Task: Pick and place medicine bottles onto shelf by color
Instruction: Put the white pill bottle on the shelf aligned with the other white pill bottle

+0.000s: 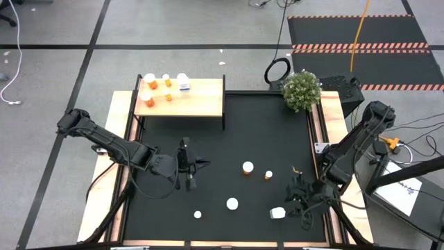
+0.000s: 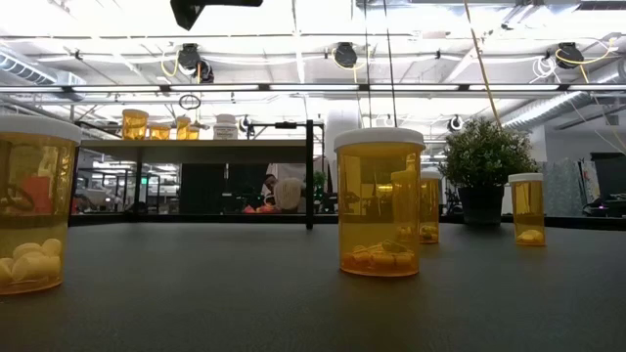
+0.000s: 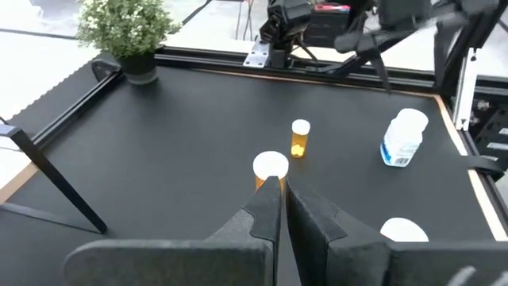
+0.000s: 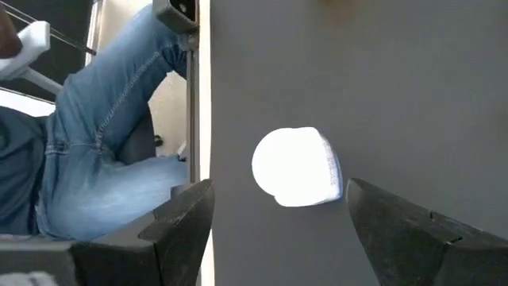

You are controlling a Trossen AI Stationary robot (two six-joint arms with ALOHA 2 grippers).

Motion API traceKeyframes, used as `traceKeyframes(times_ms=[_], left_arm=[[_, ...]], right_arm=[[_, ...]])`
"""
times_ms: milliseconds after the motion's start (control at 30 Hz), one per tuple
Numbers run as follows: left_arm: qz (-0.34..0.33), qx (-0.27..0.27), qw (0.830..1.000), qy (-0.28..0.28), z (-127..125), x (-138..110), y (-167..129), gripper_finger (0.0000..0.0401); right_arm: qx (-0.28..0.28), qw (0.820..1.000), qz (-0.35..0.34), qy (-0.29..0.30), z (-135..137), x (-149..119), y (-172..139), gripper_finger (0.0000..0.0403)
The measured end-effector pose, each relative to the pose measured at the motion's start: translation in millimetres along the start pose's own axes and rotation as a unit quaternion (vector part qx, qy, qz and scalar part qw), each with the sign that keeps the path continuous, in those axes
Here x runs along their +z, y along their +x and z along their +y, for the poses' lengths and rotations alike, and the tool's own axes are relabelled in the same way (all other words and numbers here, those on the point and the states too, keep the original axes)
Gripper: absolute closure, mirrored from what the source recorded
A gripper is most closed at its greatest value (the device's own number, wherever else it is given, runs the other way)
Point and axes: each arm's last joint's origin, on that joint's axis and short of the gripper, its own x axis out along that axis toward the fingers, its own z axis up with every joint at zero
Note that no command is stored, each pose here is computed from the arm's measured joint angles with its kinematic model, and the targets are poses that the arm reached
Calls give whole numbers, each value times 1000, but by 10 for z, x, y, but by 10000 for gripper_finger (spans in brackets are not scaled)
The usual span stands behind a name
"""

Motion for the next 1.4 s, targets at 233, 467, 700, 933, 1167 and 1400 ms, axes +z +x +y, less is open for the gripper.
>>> traceKeyframes(times_ms=[233,467,700,933,1167,1400], left_arm=[[-1,0,1000,-5,0,3,-2,377],[-2,2,1000,-6,14,7,6,377],[-1,2,1000,-6,14,6,6,377],[-1,2,1000,-6,14,6,6,377],[-2,2,1000,-7,13,8,6,377],[-3,2,1000,-10,14,10,5,377]], right_arm=[[-37,999,27,-7,0,-88,207,124],[-56,997,39,-37,-13,-121,341,124],[-36,997,25,-68,44,-107,476,124],[-45,994,11,-98,45,-95,574,124],[-52,994,-4,-99,26,-48,585,151],[-50,994,-4,-96,19,-30,578,219]])
